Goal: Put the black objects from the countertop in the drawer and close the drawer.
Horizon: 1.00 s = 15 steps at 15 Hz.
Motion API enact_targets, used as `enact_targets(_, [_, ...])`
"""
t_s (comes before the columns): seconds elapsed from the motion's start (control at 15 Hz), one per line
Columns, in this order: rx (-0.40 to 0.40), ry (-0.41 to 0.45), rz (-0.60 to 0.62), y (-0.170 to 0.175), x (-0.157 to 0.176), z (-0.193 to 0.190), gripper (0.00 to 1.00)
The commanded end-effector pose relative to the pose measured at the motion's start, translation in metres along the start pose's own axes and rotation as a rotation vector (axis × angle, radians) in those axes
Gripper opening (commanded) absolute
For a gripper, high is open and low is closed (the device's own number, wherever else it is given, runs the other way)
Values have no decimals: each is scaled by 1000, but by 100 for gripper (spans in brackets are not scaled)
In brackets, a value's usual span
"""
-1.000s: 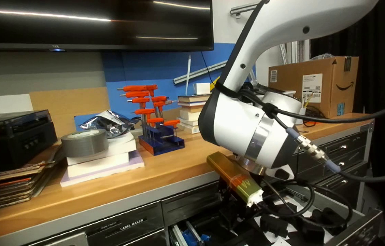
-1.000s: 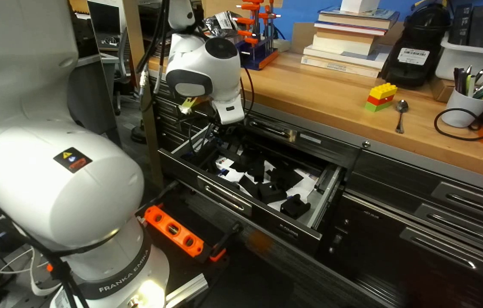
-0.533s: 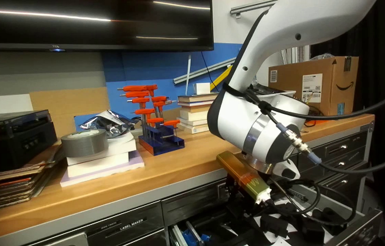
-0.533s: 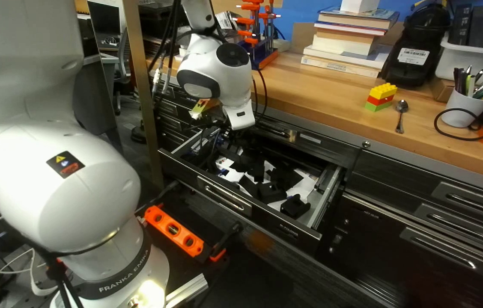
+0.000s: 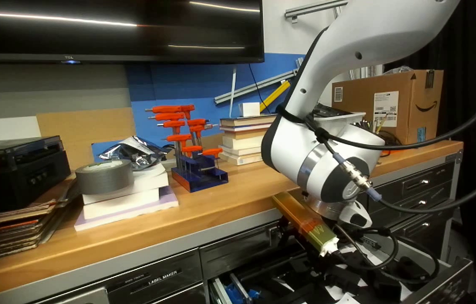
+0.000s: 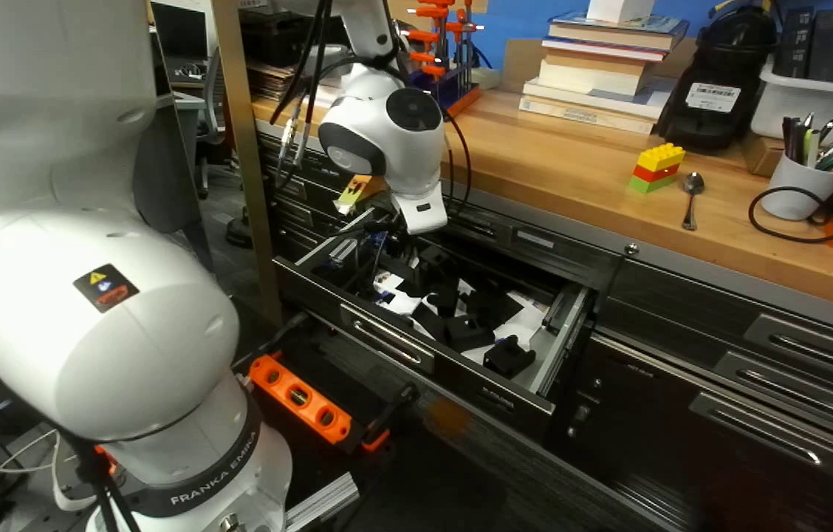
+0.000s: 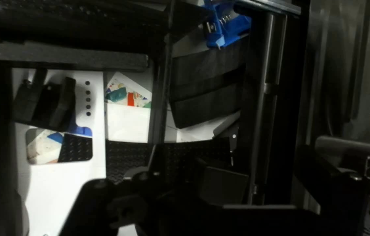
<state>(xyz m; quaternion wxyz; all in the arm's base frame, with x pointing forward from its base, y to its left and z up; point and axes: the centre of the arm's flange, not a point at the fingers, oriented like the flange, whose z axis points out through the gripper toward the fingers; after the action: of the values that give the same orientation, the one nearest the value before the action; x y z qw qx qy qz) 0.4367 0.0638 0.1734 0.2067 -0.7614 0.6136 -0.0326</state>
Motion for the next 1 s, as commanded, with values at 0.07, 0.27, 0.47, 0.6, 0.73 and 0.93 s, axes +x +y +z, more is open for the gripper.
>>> enact_targets(0.07, [-136,-48,-14,11,-4,-26,100])
enact_targets(0.27, [-257,-6,8,31,-14,-44,100])
enact_targets(0.47, [-332,60,-23,37,-12,-60,100])
enact_targets(0.6, [-350,102,-64,37,-9,-68,100])
enact_targets(0.73, [-358,132,-108,27,-6,-72,100])
enact_targets(0.93, [-392,141,-124,17,2,-83,100])
